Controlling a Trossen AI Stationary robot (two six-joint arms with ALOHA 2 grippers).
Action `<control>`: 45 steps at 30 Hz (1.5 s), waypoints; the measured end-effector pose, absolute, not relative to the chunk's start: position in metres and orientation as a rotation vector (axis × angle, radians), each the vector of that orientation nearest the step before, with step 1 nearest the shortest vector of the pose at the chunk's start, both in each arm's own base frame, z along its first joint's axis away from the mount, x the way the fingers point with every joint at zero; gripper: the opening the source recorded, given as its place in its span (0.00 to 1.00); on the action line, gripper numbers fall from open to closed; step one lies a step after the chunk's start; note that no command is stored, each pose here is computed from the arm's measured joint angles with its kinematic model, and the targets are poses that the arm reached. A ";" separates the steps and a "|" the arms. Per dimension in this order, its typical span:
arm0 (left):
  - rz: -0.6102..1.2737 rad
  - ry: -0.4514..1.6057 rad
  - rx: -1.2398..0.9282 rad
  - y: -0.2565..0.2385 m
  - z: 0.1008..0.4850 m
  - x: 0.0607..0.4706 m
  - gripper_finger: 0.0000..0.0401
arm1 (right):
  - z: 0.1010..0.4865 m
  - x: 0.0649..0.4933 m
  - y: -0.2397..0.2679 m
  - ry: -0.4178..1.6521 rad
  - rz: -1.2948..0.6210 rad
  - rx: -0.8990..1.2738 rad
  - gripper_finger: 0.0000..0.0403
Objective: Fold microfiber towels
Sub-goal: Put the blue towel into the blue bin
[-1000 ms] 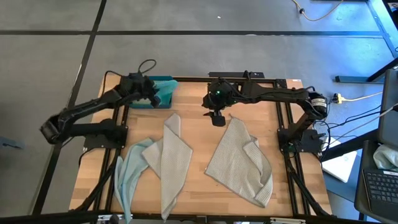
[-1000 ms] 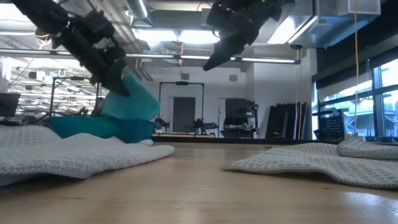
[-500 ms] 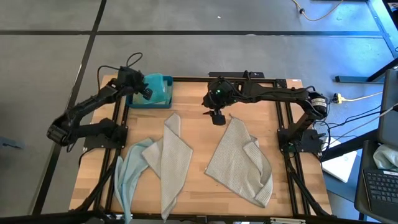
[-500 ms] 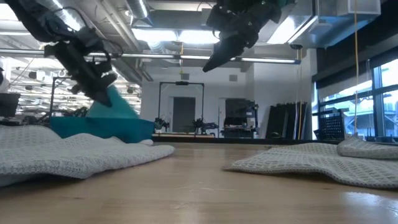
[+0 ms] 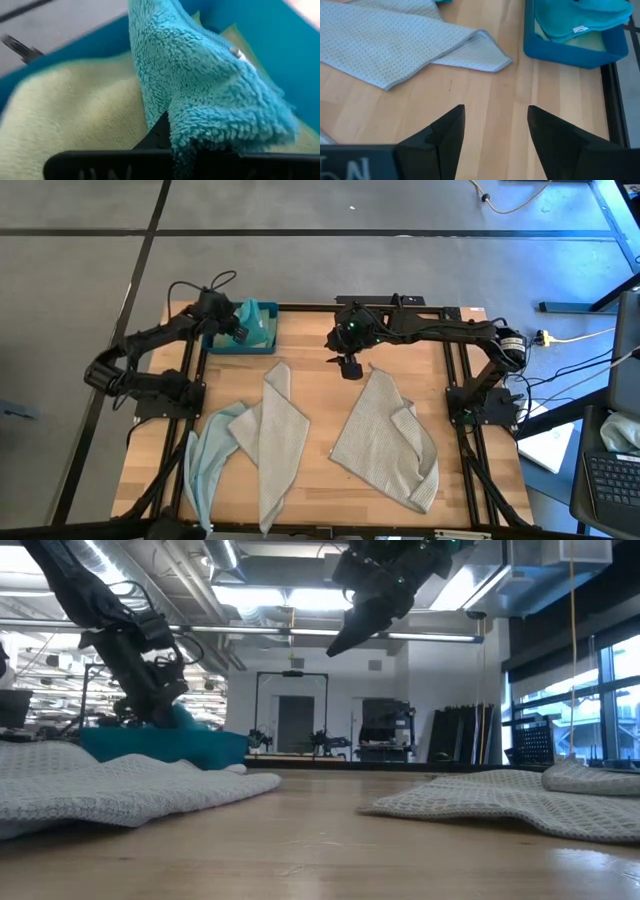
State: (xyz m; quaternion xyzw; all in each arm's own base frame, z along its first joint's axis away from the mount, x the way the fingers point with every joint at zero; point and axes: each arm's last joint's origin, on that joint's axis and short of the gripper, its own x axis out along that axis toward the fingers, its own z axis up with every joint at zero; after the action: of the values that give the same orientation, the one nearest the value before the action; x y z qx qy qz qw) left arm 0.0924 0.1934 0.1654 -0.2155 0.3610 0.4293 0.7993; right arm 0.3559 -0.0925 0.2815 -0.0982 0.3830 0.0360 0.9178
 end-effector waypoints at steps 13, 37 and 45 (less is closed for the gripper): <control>0.958 0.773 -0.298 0.178 0.188 0.094 0.06 | 0.279 0.353 -0.092 0.825 0.089 -0.185 0.54; 0.758 0.504 0.127 0.160 0.240 0.135 0.27 | 0.280 0.354 -0.090 0.799 0.129 -0.164 0.54; 0.981 0.728 0.235 0.173 0.216 0.147 0.27 | 0.277 0.358 -0.076 0.770 0.194 -0.144 0.54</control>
State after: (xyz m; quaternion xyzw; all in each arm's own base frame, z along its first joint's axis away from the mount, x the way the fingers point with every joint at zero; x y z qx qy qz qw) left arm 0.1474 0.1731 0.2155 0.1102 0.3410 0.4594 0.8128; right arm 0.3580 -0.0763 0.2771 -0.0702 0.3746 0.0944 0.9197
